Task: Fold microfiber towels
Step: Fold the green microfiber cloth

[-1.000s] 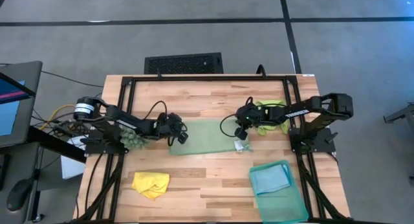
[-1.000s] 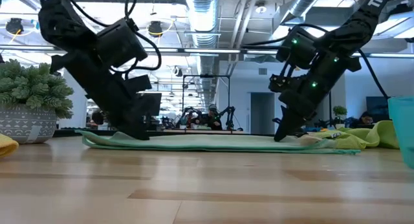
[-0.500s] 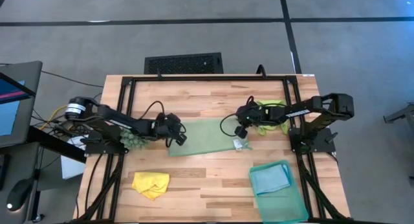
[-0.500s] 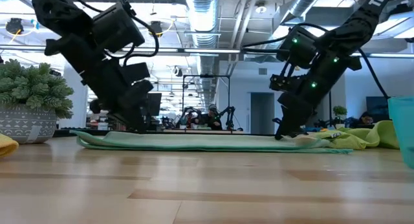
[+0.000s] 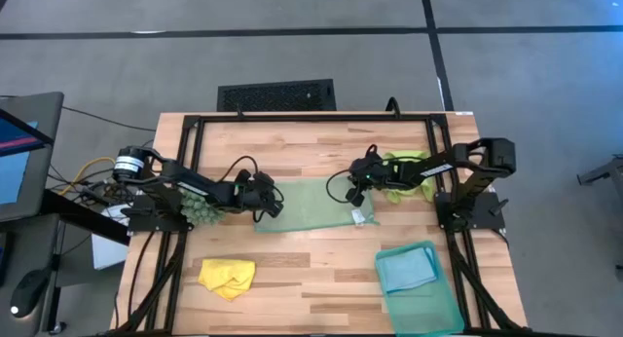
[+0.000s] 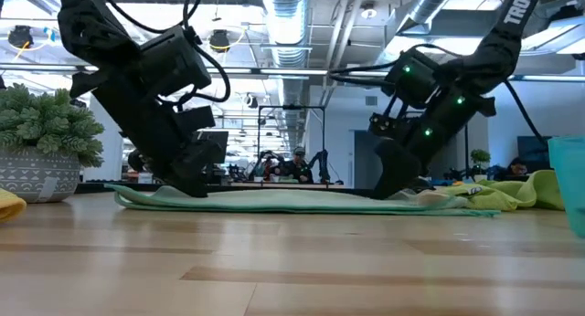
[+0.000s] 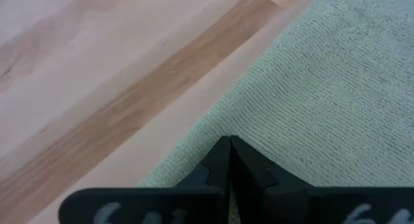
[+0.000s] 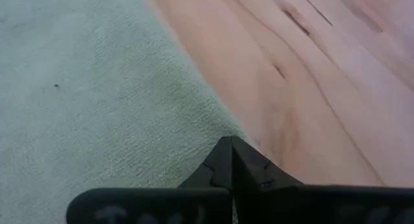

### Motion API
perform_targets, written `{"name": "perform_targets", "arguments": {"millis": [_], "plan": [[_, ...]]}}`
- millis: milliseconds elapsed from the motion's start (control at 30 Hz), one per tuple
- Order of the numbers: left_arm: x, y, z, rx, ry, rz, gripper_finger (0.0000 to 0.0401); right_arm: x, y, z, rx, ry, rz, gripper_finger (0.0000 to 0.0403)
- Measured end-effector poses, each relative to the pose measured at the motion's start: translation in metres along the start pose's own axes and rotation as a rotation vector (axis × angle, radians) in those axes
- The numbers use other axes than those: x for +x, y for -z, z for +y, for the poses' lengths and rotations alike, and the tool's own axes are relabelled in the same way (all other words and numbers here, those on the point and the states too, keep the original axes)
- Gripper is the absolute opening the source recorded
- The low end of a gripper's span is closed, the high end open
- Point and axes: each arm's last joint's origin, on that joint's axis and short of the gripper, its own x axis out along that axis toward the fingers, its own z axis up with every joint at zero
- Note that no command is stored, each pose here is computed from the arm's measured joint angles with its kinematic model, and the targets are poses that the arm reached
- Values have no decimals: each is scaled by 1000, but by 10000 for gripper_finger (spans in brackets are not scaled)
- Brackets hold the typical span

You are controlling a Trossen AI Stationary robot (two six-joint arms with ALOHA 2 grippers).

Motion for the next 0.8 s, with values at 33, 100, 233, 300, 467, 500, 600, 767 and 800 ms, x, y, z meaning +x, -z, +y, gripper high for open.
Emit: {"name": "perform_targets", "arguments": {"millis": [33, 100, 233, 300, 467, 500, 600, 767, 800], "plan": [[-1, 0, 1, 0, 3, 4, 0, -2, 0, -1, -2, 3, 6, 15], [-5, -2, 2, -3, 17, 8, 0, -7, -1, -3, -4, 11, 14, 14], [-13, -6, 5, -1, 36, 1, 0, -26, -9, -2, -11, 45, -34, 18], [-19, -10, 3, 0, 52, -37, 0, -34, -9, 0, -22, 41, -32, 20], [-23, -12, -4, -14, 119, -68, 0, -38, -5, 6, -51, 21, 3, 19], [-23, -13, -6, -14, 154, -56, 0, -36, -4, 8, -57, 12, 11, 18], [-18, -10, -12, 8, 278, 14, 0, -28, 3, 12, -110, -45, 60, 16], [3, -10, -13, 8, 247, 1, 0, -17, 7, 10, -119, 0, 80, 17], [8, -12, -10, 15, 209, -5, 0, -17, 7, 8, -111, 10, 87, 17]]}}
